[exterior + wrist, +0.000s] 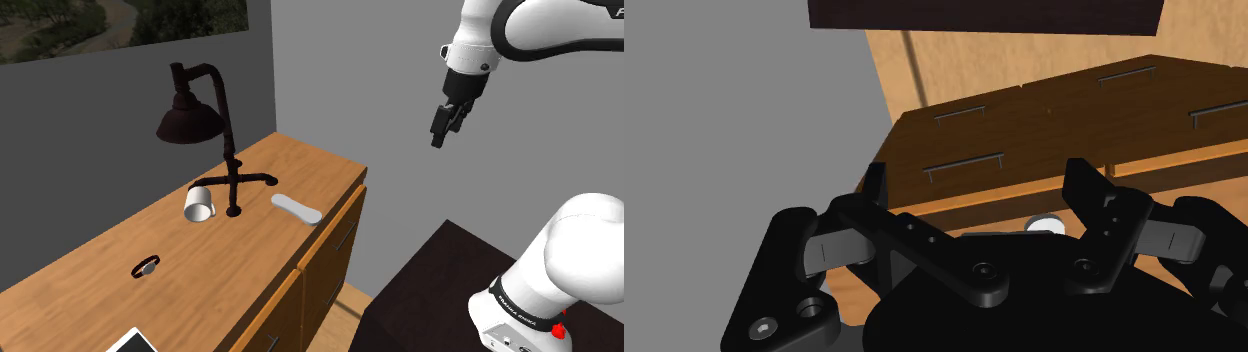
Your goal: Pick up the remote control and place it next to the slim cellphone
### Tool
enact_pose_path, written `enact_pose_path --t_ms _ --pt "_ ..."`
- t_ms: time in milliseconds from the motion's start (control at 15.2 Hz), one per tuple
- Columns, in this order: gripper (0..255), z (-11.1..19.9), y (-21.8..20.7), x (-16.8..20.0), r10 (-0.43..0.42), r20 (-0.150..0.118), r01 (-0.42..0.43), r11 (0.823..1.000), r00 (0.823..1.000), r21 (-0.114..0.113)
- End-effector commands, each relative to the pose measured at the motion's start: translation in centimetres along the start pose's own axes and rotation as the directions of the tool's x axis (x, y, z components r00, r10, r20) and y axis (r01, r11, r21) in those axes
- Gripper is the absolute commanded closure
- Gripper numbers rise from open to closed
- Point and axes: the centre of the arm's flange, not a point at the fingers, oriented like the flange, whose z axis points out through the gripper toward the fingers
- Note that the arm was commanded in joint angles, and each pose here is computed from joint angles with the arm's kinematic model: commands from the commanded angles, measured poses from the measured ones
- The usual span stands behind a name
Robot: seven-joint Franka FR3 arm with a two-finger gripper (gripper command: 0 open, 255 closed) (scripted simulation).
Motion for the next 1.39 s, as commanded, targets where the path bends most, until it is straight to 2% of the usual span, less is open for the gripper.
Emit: enact_pose_path --t_ms 0,1320 --pt "0 0.0 0.0 0.0 0.000 0.000 0.000 1.000 1.000 0.000" --pt "0 16.5 -8.7 18.1 -0.101 -0.021 0.102 0.994 0.995 0.037"
